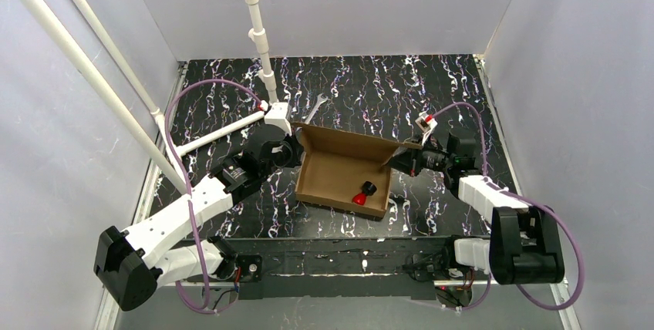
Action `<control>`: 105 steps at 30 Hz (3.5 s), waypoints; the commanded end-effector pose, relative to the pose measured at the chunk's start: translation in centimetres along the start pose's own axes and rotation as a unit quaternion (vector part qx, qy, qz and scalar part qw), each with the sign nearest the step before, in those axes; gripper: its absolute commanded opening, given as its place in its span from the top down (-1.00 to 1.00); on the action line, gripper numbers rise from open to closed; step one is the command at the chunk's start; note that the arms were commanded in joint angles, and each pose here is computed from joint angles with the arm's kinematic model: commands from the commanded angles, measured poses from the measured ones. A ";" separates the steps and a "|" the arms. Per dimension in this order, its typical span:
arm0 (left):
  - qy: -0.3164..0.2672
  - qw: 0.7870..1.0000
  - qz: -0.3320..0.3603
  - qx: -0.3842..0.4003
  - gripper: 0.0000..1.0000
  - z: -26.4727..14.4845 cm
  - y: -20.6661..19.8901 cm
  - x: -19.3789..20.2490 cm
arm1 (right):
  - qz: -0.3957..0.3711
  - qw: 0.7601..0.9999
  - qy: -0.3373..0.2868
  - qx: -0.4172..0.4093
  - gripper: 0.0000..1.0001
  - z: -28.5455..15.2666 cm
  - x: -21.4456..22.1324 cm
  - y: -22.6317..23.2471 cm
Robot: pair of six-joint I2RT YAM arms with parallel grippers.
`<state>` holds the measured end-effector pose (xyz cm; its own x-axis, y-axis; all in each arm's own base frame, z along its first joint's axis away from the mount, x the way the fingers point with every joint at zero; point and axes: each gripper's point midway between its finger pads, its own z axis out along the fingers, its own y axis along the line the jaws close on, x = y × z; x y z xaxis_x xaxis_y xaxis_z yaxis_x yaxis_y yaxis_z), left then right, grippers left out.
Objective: Fold the paper box
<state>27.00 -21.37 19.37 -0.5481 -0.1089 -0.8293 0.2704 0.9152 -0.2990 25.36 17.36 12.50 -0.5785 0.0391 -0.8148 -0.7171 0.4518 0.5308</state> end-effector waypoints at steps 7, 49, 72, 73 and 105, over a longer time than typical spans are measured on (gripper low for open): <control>0.019 0.999 0.033 0.011 1.00 -0.8 -0.4 -0.1 | -0.046 0.997 0.037 0.050 0.97 -0.2 0.1 -2.6; -0.004 0.964 0.073 0.257 -0.25 -16.9 -6.2 -4.0 | -0.115 0.985 0.034 0.122 0.92 -4.2 -0.7 -4.9; 0.028 0.972 -0.088 0.217 -0.97 -8.9 -5.5 1.6 | -0.165 0.978 0.038 0.118 0.45 -6.9 -1.0 -5.3; 0.029 0.972 -0.087 0.214 -0.97 -8.8 -5.3 1.8 | -0.165 0.978 0.037 0.119 0.43 -7.0 -1.0 -5.4; 0.071 0.985 -0.019 0.153 -0.97 -7.3 -3.3 1.1 | -0.192 0.974 0.045 0.111 0.20 -8.0 -3.4 -4.4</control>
<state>18.80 -22.03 21.53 -0.6744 -0.1016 -0.7313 0.4491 0.7298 -0.5155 26.38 8.40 11.82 -0.3979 -0.2081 -0.8935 -0.7610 0.6188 0.1947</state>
